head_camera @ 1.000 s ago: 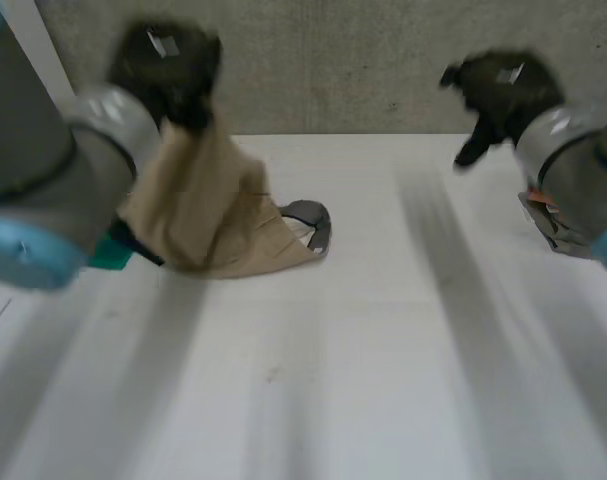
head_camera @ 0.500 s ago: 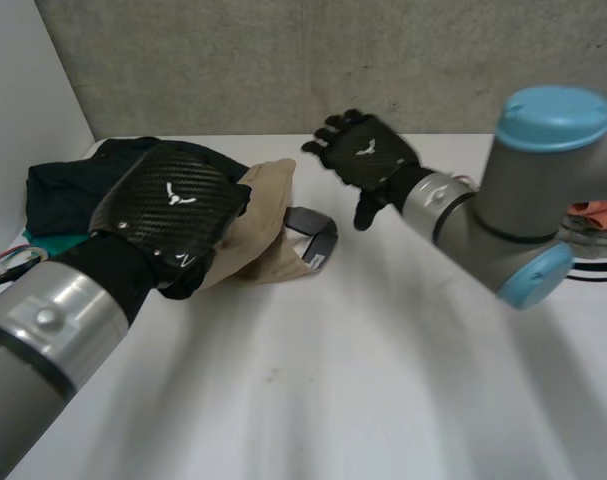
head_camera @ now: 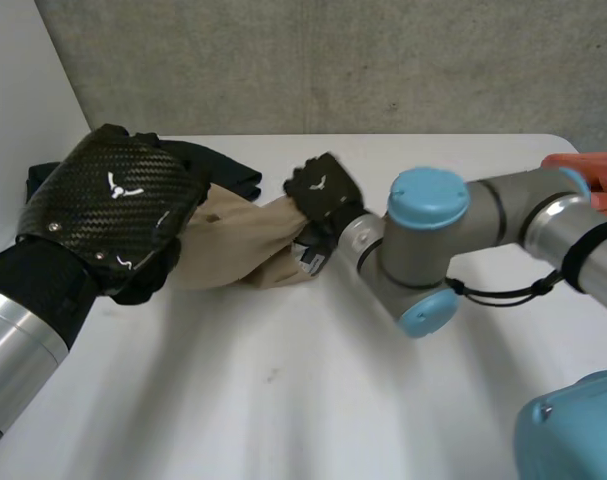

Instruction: Fold the laundry.

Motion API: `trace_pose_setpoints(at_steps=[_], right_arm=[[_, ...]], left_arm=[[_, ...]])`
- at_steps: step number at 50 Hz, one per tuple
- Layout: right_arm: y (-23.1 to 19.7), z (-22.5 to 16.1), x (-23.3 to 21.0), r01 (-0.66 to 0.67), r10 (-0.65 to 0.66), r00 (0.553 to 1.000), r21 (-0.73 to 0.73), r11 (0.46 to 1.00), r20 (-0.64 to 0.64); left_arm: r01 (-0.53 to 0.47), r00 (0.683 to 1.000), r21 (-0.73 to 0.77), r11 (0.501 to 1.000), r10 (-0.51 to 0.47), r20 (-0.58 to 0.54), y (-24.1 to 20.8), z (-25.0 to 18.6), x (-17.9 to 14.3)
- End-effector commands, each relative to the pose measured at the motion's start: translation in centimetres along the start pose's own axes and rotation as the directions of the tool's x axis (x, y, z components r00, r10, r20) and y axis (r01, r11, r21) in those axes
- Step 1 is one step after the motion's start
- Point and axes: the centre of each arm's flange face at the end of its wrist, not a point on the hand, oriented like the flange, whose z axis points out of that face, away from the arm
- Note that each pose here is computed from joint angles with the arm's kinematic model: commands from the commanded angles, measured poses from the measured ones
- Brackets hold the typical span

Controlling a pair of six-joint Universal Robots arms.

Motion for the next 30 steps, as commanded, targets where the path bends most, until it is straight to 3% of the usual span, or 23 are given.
trace_pose_setpoints(at_steps=[1, 8, 14, 21, 30], right_arm=[[-3.1, -3.2, 8.7, -0.1, 0.096, 0.979, -0.015, 0.995, -0.179], [-8.9, -12.4, 14.3, -0.192, 0.167, 0.974, -0.164, 0.968, -0.153], [-11.8, -18.4, 15.2, -0.205, 0.196, 0.979, -0.314, 0.927, -0.059], [-10.7, -19.8, 14.2, -0.208, 0.233, 0.973, -0.443, 0.872, 0.001], [-5.4, -17.6, 12.7, -0.14, 0.22, 0.973, -0.594, 0.792, 0.064]], left_arm=[[0.02, 0.997, -0.048, 0.999, -0.017, 0.076, 1.3, 1.3, -2.0], [0.02, 0.987, -0.059, 0.998, -0.01, 0.163, 1.3, 2.6, -4.8], [0.053, 0.991, -0.064, 0.997, -0.045, 0.123, 0.2, 2.5, -4.9], [0.121, 0.993, -0.108, 0.987, -0.119, 0.019, 0.6, 3.7, -3.4], [0.123, 0.988, -0.324, 0.938, -0.146, -0.05, 7.8, 11.4, -0.7]])
